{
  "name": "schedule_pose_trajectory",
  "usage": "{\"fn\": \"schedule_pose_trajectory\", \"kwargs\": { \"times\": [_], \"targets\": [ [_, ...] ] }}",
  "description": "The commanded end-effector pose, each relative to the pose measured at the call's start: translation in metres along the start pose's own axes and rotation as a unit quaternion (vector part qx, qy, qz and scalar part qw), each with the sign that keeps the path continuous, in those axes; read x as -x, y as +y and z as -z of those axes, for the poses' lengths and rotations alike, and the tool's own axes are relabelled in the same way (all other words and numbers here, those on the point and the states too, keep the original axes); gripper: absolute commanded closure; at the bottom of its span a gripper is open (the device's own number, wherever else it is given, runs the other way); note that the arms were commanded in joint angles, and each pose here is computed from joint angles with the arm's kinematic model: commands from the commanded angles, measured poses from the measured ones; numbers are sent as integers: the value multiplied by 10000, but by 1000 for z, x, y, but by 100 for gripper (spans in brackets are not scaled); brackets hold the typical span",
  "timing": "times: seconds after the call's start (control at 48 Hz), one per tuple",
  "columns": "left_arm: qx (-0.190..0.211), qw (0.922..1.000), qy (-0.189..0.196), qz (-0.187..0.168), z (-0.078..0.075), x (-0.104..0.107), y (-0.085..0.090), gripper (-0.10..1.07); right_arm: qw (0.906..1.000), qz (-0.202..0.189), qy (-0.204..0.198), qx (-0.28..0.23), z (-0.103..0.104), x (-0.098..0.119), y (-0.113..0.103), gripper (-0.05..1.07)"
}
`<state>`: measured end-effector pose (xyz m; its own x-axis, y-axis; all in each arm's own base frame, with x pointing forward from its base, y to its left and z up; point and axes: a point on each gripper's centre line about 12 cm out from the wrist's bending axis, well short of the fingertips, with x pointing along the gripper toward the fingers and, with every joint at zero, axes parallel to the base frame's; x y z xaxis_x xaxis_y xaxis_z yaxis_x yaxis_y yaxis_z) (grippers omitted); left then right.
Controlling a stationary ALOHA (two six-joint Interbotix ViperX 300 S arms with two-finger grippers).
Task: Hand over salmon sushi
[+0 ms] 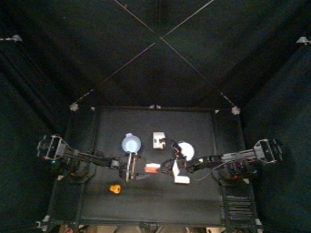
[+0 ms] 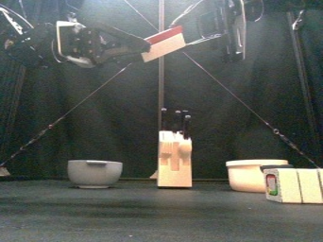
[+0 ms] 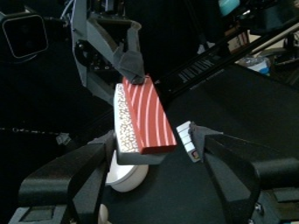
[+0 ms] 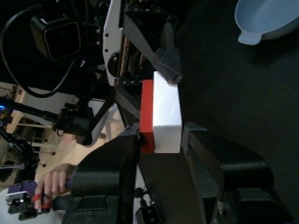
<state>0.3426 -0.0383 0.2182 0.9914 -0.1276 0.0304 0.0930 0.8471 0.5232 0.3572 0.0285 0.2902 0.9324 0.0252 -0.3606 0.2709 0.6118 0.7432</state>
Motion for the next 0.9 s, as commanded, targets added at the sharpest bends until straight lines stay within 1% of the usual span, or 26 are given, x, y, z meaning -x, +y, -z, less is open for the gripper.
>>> {"fn": "schedule_pose_trajectory", "kwargs": {
  "times": [0.0,0.125,0.229,0.479,0.625,0.708,0.875],
  "targets": [
    [-17,9998,-103,-186,-7,-5,6,-1,9998,-163,-120,10,-10,4,11,41],
    [-60,9995,21,-308,-3,-3,8,2,9998,-163,-120,2,-10,4,11,41],
    [-77,9992,69,-378,-2,-3,10,6,9998,-146,-116,-7,-9,3,10,41],
    [-103,9994,-7,-339,-8,-1,6,27,10000,-27,-80,-42,-7,-1,3,39],
    [-86,9997,-29,-232,-9,1,-1,35,9999,124,-47,-63,-4,-5,-5,38],
    [-72,9998,-36,-207,-10,2,-3,36,9998,181,-65,-26,-4,-5,-7,35],
    [-50,9998,-17,-195,-9,3,-4,36,9997,239,-65,37,-3,-6,-10,21]
  ]
}}
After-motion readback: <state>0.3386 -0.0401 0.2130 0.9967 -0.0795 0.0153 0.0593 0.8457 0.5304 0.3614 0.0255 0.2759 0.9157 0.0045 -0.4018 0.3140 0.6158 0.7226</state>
